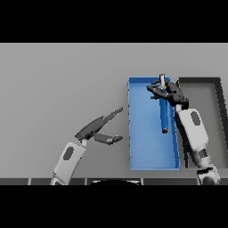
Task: Pick up the blue pipe and place it into the blue bin.
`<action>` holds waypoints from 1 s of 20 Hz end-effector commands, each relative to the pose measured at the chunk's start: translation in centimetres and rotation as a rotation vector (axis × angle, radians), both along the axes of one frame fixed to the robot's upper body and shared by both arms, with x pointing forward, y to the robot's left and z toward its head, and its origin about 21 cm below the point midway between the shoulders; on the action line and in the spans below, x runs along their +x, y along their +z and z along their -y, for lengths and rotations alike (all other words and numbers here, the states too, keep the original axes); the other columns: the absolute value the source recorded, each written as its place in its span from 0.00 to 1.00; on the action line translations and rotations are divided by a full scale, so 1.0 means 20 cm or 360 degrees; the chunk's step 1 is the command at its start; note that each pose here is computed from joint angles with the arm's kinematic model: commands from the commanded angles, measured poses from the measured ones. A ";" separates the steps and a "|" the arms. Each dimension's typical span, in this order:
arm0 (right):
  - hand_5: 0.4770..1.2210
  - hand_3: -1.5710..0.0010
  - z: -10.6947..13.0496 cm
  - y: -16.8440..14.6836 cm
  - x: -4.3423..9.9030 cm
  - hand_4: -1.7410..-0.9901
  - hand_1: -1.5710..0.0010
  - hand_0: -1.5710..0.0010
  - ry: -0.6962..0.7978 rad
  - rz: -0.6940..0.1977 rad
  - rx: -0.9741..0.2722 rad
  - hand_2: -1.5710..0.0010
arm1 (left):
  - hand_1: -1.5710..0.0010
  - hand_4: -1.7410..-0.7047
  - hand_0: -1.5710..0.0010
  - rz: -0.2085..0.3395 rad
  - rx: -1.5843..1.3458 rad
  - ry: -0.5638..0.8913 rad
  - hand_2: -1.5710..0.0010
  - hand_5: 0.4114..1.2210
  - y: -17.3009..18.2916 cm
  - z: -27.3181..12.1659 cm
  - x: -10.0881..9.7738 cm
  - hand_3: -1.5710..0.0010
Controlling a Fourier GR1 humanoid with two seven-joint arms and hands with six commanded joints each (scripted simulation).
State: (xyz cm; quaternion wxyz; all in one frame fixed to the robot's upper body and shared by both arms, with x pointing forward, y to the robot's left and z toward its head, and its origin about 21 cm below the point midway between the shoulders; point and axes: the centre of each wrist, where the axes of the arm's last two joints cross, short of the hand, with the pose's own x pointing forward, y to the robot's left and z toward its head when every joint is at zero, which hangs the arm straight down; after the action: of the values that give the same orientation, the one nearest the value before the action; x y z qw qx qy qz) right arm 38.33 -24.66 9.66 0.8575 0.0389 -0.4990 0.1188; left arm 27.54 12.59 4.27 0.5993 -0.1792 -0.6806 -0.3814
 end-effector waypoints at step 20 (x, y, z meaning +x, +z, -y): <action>0.32 1.00 -0.05 0.06 -0.08 0.87 0.99 0.99 0.0511 -0.0132 -0.0697 0.99 | 1.00 0.78 1.00 -0.0034 -0.0010 -0.0004 1.00 0.10 -0.02 0.01 -0.03 1.00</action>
State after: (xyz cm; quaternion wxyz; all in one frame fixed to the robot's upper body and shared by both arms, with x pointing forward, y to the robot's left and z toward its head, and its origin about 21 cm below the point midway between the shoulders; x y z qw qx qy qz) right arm 36.72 -23.61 10.93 0.8354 -0.0640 -0.4132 0.3568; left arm 26.94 12.31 3.80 0.6052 -0.1866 -0.6754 -0.3779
